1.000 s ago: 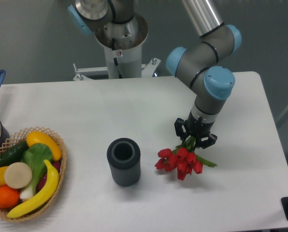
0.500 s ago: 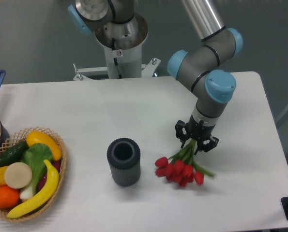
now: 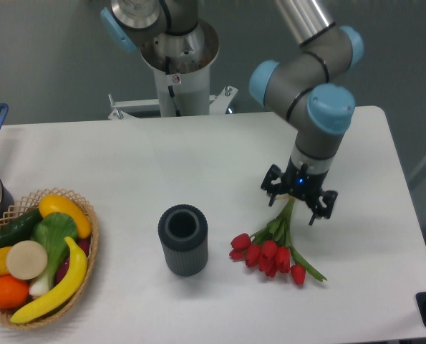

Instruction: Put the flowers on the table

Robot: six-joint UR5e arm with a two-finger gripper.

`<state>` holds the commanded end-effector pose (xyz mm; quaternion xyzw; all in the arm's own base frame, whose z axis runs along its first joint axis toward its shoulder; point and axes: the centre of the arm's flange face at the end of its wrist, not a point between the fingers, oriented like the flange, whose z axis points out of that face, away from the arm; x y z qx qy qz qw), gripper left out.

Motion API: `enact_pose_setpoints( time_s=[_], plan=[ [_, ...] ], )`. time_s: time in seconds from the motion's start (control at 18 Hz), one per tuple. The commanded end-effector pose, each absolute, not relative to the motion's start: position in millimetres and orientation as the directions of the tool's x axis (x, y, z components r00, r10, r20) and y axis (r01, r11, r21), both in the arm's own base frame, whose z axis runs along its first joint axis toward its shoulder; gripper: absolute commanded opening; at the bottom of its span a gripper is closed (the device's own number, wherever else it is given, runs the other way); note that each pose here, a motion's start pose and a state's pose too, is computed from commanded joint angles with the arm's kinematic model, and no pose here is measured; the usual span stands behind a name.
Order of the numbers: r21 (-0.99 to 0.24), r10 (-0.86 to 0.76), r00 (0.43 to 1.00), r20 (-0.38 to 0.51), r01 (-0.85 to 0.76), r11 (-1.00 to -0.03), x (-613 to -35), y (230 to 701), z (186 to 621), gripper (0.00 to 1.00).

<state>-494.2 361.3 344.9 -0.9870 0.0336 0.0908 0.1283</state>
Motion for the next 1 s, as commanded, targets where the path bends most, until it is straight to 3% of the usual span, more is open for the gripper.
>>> enact_pose_setpoints(
  time_s=[0.28, 0.67, 1.0],
  plan=[
    [-0.222, -0.092, 0.955, -0.283, -0.158, -0.962, -501.4, 306.9, 395.1, 1.00],
    [-0.145, -0.274, 0.942, -0.192, -0.303, -0.942, -497.6, 234.7, 441.4, 1.00],
    [-0.097, -0.368, 0.904, -0.218, -0.396, -0.913, -500.9, 163.4, 472.9, 1.00]
  ],
)
